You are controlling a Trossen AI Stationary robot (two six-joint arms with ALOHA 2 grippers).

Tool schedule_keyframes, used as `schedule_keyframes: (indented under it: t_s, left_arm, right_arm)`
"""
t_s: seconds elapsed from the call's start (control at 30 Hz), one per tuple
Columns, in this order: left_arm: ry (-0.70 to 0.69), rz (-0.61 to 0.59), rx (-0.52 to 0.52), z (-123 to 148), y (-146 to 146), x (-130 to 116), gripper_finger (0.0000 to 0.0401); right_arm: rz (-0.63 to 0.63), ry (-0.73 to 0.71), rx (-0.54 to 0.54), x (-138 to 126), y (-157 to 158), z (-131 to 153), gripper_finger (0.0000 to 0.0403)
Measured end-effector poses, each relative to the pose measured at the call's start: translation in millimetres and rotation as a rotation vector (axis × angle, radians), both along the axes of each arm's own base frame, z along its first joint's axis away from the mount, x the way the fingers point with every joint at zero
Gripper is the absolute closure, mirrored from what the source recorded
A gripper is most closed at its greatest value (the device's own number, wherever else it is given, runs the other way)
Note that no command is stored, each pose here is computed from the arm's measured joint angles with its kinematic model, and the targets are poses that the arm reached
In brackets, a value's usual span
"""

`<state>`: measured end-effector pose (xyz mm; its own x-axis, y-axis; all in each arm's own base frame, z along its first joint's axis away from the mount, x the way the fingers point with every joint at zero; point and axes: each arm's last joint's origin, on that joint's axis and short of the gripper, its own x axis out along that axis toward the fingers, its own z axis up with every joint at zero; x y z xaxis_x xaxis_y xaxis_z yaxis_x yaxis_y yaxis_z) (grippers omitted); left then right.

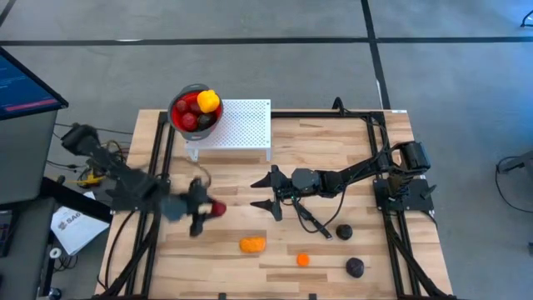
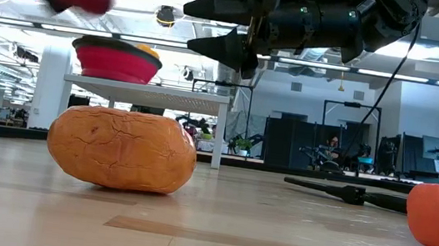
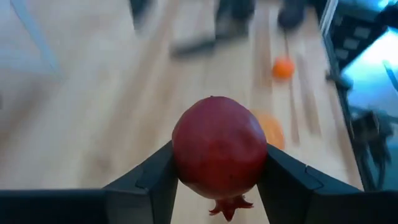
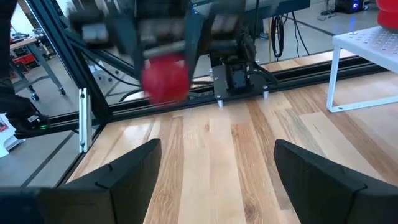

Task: Pick & Place Fruit
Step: Put the red pomegranate into the red strainer bowl on the shelf

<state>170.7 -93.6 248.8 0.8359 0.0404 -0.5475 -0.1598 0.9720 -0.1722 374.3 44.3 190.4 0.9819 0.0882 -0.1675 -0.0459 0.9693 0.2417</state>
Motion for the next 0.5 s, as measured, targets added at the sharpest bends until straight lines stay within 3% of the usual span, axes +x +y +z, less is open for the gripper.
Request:
schedule_keyframes:
  t_s: [0.2, 0.5]
  left_arm:
    - [-0.078, 0.003, 0.206, 71, 43, 24, 0.0223]
    - [0.394, 0.191, 0.484, 123, 118, 48, 0.0222]
  right_arm:
    - [0.0, 0.001, 0.001, 0, 0, 0, 0.0097]
    - [0.0, 0.001, 0.001, 0, 0, 0, 0.0097]
